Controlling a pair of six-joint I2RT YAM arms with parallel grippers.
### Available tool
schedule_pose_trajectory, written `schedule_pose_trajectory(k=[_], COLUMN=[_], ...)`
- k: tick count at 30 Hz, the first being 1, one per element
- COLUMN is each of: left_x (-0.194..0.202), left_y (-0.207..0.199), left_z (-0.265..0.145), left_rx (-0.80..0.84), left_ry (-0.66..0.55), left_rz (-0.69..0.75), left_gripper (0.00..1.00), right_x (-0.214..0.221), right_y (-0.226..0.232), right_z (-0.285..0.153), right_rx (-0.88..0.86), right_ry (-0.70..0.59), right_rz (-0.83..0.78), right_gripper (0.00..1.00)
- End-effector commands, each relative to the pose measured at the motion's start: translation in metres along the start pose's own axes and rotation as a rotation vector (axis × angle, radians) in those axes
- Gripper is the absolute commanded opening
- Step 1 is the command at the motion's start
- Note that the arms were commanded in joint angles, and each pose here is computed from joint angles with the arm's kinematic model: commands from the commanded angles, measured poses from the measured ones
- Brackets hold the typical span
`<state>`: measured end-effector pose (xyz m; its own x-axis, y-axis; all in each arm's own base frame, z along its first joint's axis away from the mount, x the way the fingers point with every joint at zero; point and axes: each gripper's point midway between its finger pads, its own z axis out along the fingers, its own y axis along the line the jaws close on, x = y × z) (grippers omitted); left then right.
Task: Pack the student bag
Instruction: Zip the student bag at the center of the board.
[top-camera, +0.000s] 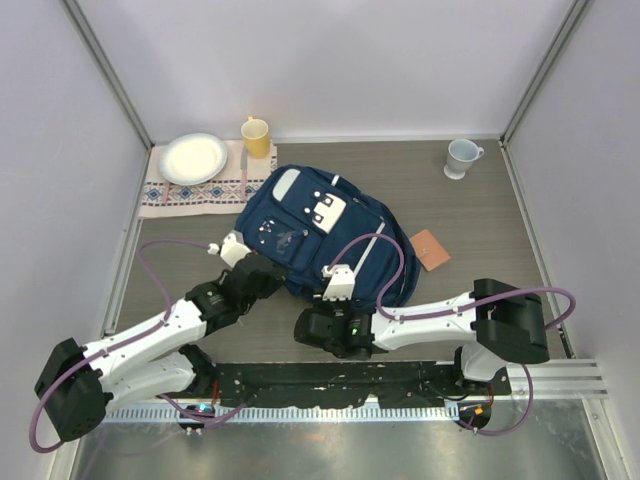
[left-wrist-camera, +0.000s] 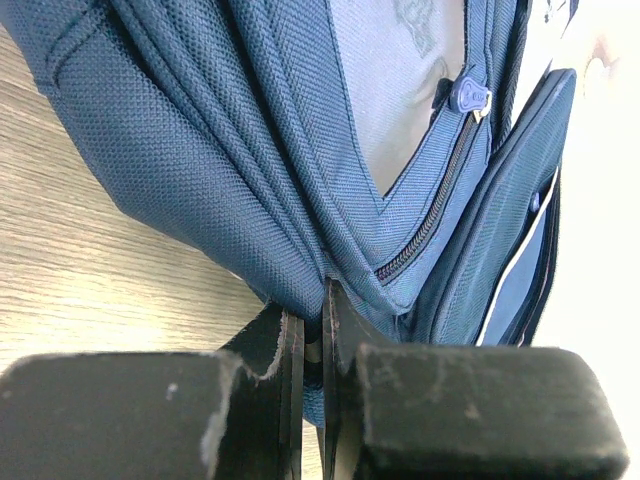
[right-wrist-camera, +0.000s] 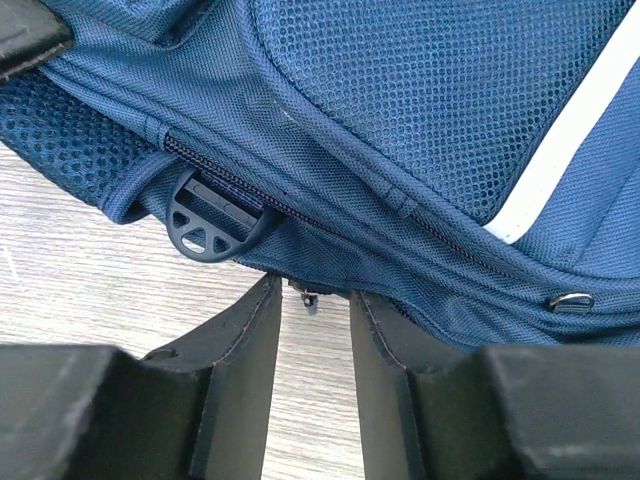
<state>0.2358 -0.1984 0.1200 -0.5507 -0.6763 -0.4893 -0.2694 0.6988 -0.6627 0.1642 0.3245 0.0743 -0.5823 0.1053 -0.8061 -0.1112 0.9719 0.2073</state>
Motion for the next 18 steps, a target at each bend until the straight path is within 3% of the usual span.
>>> schedule_pose_trajectory(k=[1,10,15,18], left_x=[-0.0158,-0.0148,-0.0139,-0.0143], left_y=[-0.0647,-0.0654,-0.0647,-0.0647], left_z=[-0.02,-0.0211,-0.021,-0.0205], left_rx=[0.2,0.207,0.208,0.208], left_ry=[0.0,0.006,0.008,0.006], left_rz=[-0.064,-0.075,-0.078,-0.078], left_gripper=[0.0,0.0,0.0,0.0], right_x=[-0.0217,-0.0256,-0.0242,-0.0185], right_y=[0.0121,0.0079,0.0119,0.0149], right_z=[0.0094,0.0158,0.0153,0.0159], right_rx=[0.018,0.051,0.033,0.02], right_ry=[-0.085,-0.1,-0.085,-0.06], right_rz=[0.064,0.076,0.09,0.093], right_gripper=[0.35,0.21,0.05,0.05])
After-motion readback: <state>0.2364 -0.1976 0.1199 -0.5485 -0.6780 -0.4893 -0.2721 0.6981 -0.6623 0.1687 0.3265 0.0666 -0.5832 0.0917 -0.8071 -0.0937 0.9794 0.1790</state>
